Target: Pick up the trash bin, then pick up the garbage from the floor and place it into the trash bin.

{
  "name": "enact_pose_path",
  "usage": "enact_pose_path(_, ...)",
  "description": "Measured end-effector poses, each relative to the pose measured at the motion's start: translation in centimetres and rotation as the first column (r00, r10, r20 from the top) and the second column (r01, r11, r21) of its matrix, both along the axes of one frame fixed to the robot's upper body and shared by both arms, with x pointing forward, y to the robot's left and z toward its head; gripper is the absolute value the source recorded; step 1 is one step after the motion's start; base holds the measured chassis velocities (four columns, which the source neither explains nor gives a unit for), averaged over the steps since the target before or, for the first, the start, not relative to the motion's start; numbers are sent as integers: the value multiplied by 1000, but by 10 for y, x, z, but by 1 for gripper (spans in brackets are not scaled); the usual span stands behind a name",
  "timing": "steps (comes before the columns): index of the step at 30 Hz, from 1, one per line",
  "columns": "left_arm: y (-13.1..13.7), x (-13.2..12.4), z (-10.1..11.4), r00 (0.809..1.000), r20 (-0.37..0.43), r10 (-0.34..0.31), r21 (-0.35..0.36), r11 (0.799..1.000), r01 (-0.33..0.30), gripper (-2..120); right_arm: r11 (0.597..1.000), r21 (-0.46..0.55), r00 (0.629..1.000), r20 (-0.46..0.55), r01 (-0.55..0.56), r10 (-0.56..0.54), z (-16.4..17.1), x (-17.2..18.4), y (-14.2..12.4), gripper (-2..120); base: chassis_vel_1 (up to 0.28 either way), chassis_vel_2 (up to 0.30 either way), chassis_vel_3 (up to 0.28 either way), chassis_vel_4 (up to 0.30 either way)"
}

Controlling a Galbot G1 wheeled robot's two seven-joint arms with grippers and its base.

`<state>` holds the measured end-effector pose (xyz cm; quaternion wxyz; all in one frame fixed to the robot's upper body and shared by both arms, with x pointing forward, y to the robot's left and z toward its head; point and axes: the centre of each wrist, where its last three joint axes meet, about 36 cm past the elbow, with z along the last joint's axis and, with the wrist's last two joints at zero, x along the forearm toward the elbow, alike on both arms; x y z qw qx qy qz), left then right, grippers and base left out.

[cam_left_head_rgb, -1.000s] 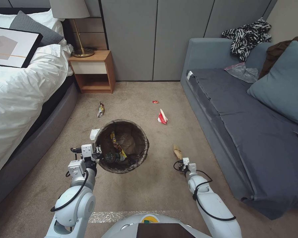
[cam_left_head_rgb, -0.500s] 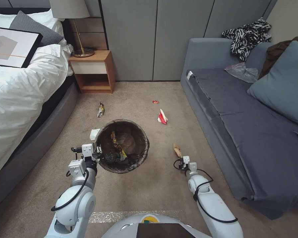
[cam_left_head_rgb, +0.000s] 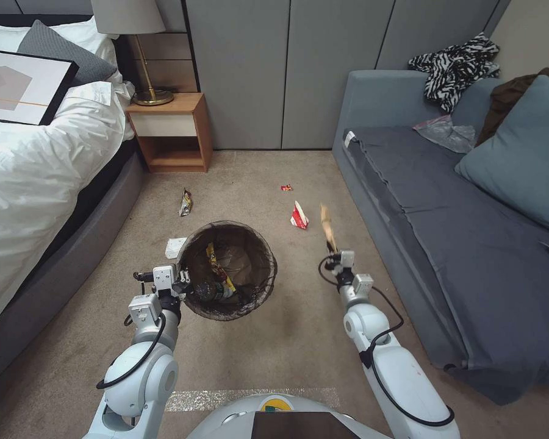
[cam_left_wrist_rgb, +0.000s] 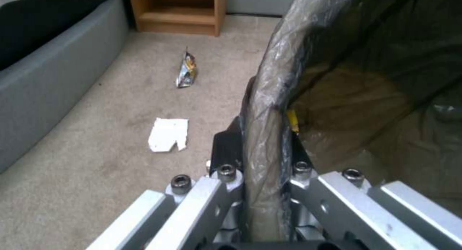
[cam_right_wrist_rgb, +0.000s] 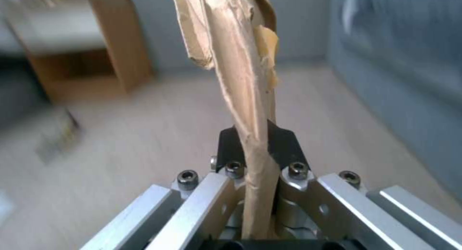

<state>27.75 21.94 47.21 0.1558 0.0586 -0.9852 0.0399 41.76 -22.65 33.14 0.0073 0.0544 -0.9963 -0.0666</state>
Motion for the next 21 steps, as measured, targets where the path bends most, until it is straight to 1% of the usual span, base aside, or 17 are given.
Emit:
enact_pose_path(1,0,0,0,1000,0,0,0,1000,0,4,1000,0,1000,0,0,0,0,0,0,0,0,0,0,0)
enact_pose_path(3,-1,0,0,1000,-7,-4,-6,1000,4,4,997,53,993,109,-47,41,26,-1,9,0,0,0,0,0)
enact_pose_path(4,-2,0,0,1000,-18,-8,-16,1000,7,4,992,78,979,186,-103,87,45,-4,15,0,0,0,0,0)
enact_pose_path(6,-3,0,0,1000,-26,-10,-25,1000,10,4,986,84,967,227,-141,119,54,-6,18,0,0,0,0,0)
enact_pose_path(9,-7,-1,2,998,-60,-31,-66,997,27,4,943,77,881,388,-322,269,89,-18,32,0,0,0,0,0)
enact_pose_path(10,-7,-1,2,998,-60,-31,-66,997,27,4,943,77,881,388,-322,269,89,-18,32,0,0,0,0,0)
enact_pose_path(11,-9,-2,3,997,-70,-41,-79,996,36,4,919,67,839,439,-389,323,103,-25,40,0,0,0,0,0)
enact_pose_path(12,-9,-2,3,997,-70,-41,-79,996,36,4,919,67,839,439,-389,323,103,-25,40,0,0,0,0,0)
enact_pose_path(13,-10,-3,4,996,-76,-49,-89,995,43,4,890,54,793,479,-454,375,118,-35,51,0,0,0,0,0)
enact_pose_path(14,-11,-3,5,996,-78,-53,-93,995,46,4,876,48,774,494,-479,396,125,-40,56,0,0,0,0,0)
enact_pose_path(15,-11,-3,5,996,-78,-53,-93,995,46,4,876,48,774,494,-479,396,125,-40,56,0,0,0,0,0)
enact_pose_path(16,-11,-4,7,995,-82,-60,-97,994,52,4,842,29,729,517,-539,448,140,-51,67,0,0,0,0,0)
enact_pose_path(17,-12,-4,7,995,-83,-61,-98,994,53,4,825,19,711,519,-564,474,145,-56,72,0,0,0,0,0)
enact_pose_path(18,-12,-4,7,995,-83,-61,-98,994,53,4,825,19,711,519,-564,474,145,-56,72,0,0,0,0,0)
enact_pose_path(19,-12,-4,8,994,-85,-62,-99,994,54,4,811,10,696,520,-585,495,149,-60,76,0,0,0,0,0)
enact_pose_path(20,-12,-4,8,994,-86,-62,-99,994,54,4,780,-15,664,513,-626,543,156,-70,85,0,0,0,0,0)
enact_pose_path(21,-12,-4,8,994,-86,-62,-99,994,54,4,780,-15,664,513,-626,543,156,-70,85,0,0,0,0,0)
